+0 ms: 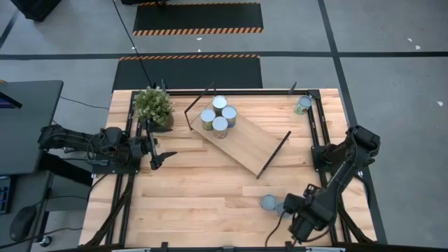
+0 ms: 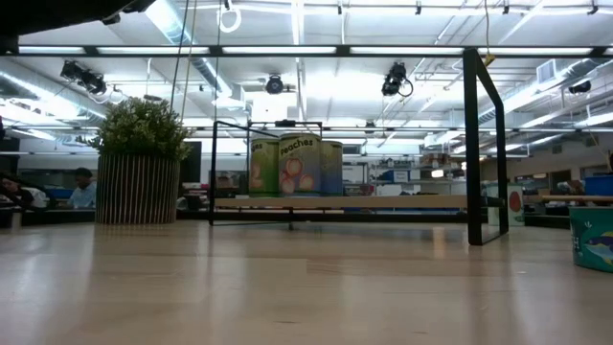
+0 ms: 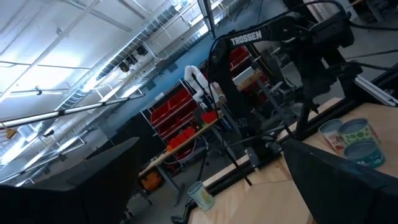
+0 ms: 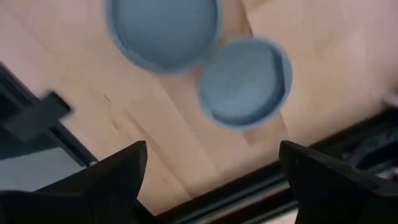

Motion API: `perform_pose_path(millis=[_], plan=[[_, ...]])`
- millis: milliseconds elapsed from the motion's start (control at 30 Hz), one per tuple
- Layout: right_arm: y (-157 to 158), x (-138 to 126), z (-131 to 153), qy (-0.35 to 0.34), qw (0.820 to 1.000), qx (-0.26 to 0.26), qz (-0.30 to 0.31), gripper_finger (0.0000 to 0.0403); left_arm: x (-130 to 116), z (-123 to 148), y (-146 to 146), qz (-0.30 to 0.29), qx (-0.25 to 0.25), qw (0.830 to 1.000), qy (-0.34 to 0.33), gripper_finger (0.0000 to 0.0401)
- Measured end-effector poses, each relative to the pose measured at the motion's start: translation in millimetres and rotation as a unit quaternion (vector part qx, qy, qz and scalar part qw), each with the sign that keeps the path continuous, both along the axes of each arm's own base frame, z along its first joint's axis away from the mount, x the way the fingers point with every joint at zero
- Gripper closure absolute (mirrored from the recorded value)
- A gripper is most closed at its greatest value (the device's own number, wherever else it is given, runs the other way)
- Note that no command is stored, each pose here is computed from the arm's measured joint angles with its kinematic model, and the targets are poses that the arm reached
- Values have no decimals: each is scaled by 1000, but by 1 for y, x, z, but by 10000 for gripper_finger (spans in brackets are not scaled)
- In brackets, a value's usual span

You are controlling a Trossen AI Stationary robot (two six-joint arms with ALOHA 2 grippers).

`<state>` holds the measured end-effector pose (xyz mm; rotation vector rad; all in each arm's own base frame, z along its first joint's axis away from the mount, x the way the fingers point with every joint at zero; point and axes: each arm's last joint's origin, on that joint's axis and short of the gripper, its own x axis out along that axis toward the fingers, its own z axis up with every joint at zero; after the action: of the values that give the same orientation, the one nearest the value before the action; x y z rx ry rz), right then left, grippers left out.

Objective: Pick and place cans onto a shelf
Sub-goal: Put the canned diced tomatoes on the shelf

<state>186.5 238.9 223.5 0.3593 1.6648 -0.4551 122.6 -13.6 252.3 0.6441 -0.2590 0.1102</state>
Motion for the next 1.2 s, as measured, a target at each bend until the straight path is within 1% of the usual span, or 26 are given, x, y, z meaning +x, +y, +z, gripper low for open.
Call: perform_pose_path(millis=[100,167,367,533,600,700,800,933,1067,1200], plan=[[-3,-8,-13,39,999,-1,-12,29,0,0,0,0,0,1000,1,3],[-4,-13,-22,52,999,-1,-12,29,0,0,0,0,0,1000,1,3],[-16,-25,-49,46,999,20,-2,29,0,0,0,-1,-3,1000,1,3],[-28,-28,-66,52,998,24,28,29,0,0,0,-4,-11,1000,2,3],[-34,-26,-69,58,997,21,34,29,0,0,0,-4,-15,1000,2,3],[-37,-20,-70,50,998,25,41,29,0,-1,0,-7,-25,1000,2,3],[-40,-13,-69,40,998,38,42,29,0,-1,0,-9,-31,999,7,3],[-41,-7,-66,43,997,54,46,29,1,-2,0,-15,-53,998,10,3],[-41,1,-61,7,997,44,64,29,1,-2,0,-19,-65,998,10,3],[-44,5,-62,-4,997,40,72,29,1,-2,0,-20,-72,997,10,3]])
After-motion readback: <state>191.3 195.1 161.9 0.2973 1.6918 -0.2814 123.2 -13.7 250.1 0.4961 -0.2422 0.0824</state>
